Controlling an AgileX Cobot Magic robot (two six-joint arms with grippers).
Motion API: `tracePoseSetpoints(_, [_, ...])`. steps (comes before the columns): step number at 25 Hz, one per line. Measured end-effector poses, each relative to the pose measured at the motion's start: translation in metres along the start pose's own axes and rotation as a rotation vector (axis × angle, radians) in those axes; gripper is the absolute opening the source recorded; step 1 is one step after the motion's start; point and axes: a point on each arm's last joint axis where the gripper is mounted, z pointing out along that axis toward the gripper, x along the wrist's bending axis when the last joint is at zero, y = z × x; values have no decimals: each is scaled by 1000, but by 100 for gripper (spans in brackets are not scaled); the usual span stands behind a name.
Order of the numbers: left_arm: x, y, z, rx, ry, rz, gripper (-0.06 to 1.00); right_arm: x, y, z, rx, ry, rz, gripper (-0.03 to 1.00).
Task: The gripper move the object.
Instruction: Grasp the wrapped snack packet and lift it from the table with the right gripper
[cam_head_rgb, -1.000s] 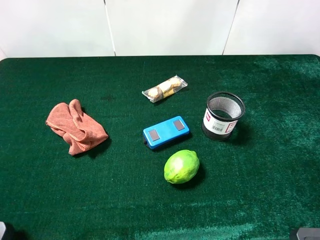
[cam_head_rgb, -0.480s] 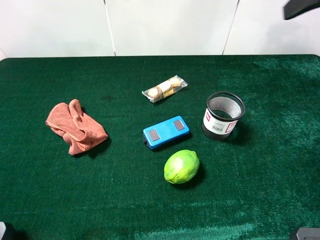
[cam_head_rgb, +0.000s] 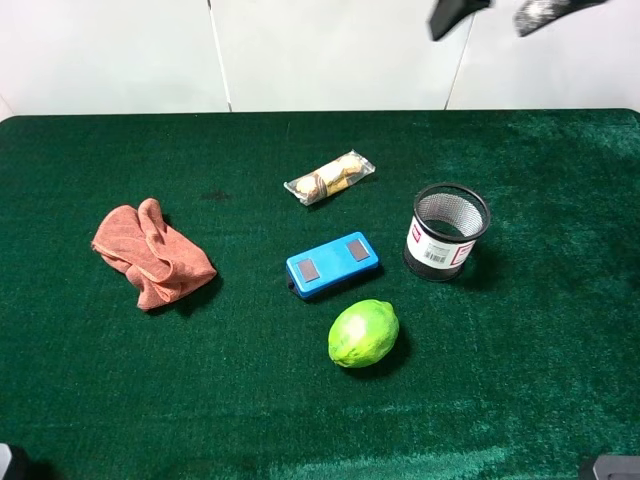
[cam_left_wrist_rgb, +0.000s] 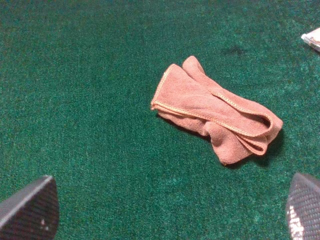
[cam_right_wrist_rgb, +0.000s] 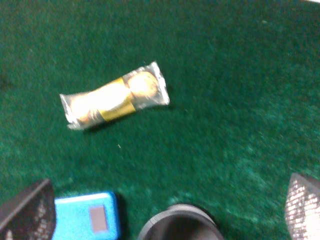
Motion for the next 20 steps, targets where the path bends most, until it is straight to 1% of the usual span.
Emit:
tracePoseSetpoints(5, [0, 0, 0, 0, 0, 0, 91, 16, 22, 28, 11, 6, 91, 70])
tracePoseSetpoints(11, [0, 0, 0, 0, 0, 0, 91, 30, 37, 61, 51, 7, 225, 70])
tracePoseSetpoints(15, [0, 0, 0, 0, 0, 0, 91, 33, 48, 80, 53, 7, 310, 70])
tracePoseSetpoints(20, [0, 0, 0, 0, 0, 0, 91, 35, 56, 98, 59, 5, 378, 70])
